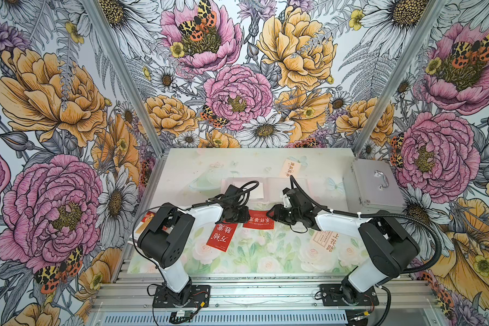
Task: Place the photos into the photo albums
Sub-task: Pick up the photo at the center of the board.
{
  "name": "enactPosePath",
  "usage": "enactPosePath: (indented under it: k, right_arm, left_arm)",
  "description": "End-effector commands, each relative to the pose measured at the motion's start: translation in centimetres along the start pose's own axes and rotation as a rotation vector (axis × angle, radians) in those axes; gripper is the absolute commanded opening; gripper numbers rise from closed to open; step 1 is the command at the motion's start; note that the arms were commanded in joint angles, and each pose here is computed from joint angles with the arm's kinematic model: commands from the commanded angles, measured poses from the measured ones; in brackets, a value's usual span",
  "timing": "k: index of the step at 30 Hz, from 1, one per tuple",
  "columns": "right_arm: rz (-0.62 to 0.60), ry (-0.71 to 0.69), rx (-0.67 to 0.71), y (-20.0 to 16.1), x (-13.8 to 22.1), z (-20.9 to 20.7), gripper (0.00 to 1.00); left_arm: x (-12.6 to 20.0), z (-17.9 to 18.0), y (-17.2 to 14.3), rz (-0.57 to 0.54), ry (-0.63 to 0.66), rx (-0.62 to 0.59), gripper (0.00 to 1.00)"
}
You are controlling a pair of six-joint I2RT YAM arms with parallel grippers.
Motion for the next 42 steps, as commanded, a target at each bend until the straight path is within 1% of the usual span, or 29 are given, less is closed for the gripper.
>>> enactPosePath:
  k: [1, 7, 12, 15, 18, 23, 26, 30, 35, 39, 42]
  right_arm:
    - [-0.048, 0.128, 0.042, 1.4, 1.2, 3.0, 0.51]
    - [-0.069, 0.191, 0.042, 1.5, 1.3, 3.3, 0.51]
    - [-0.085, 0.326, -0.009, 1.5, 0.1, 3.1, 0.51]
    - [-0.091, 0.375, -0.030, 1.5, -0.4, 2.9, 0.51]
    - [-0.087, 0.374, -0.037, 1.4, -0.8, 2.6, 0.51]
    - [-0.077, 0.283, -0.031, 1.1, -0.8, 1.8, 0.48]
    - [-0.073, 0.207, -0.005, 0.9, -0.3, 1.4, 0.43]
    - [-0.065, 0.112, 0.020, 0.8, 0.3, 0.9, 0.27]
    - [-0.059, 0.085, 0.031, 0.6, 0.5, 0.7, 0.09]
    - [-0.059, 0.080, 0.035, 0.5, 0.7, 0.7, 0.01]
    - [-0.061, 0.067, 0.043, 0.5, 0.9, 0.7, 0.00]
  left_arm:
    - [-1.1, 0.0, -0.9, 0.058, -0.005, 0.019, 0.34]
    - [-1.0, -0.2, -0.7, 0.056, -0.014, 0.017, 0.34]
    - [-0.9, -0.2, -0.7, 0.055, -0.015, 0.017, 0.34]
    - [-0.9, -0.2, -0.7, 0.056, -0.015, 0.018, 0.34]
    - [-0.9, -0.2, -0.7, 0.055, -0.014, 0.019, 0.34]
    - [-0.9, -0.1, -0.8, 0.056, -0.014, 0.020, 0.34]
    - [-0.8, -0.1, -0.7, 0.053, -0.016, 0.019, 0.34]
    - [-0.6, -0.3, -0.5, 0.043, -0.022, 0.014, 0.34]
    - [0.2, -0.7, -0.1, 0.018, -0.036, 0.006, 0.34]
    - [1.2, -0.9, 0.3, -0.011, -0.053, 0.008, 0.34]
    - [2.0, -0.9, 0.8, -0.034, -0.085, 0.023, 0.34]
Point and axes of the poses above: each gripper's point midway between its finger pads, its own x axis back along the fingers, its own z axis along the line the jaws close on, y = z × x, the point moved 8 cm from there along x, back along the fingers, and after that the axes turned 7 degrees about x, right-handed, at the moved point
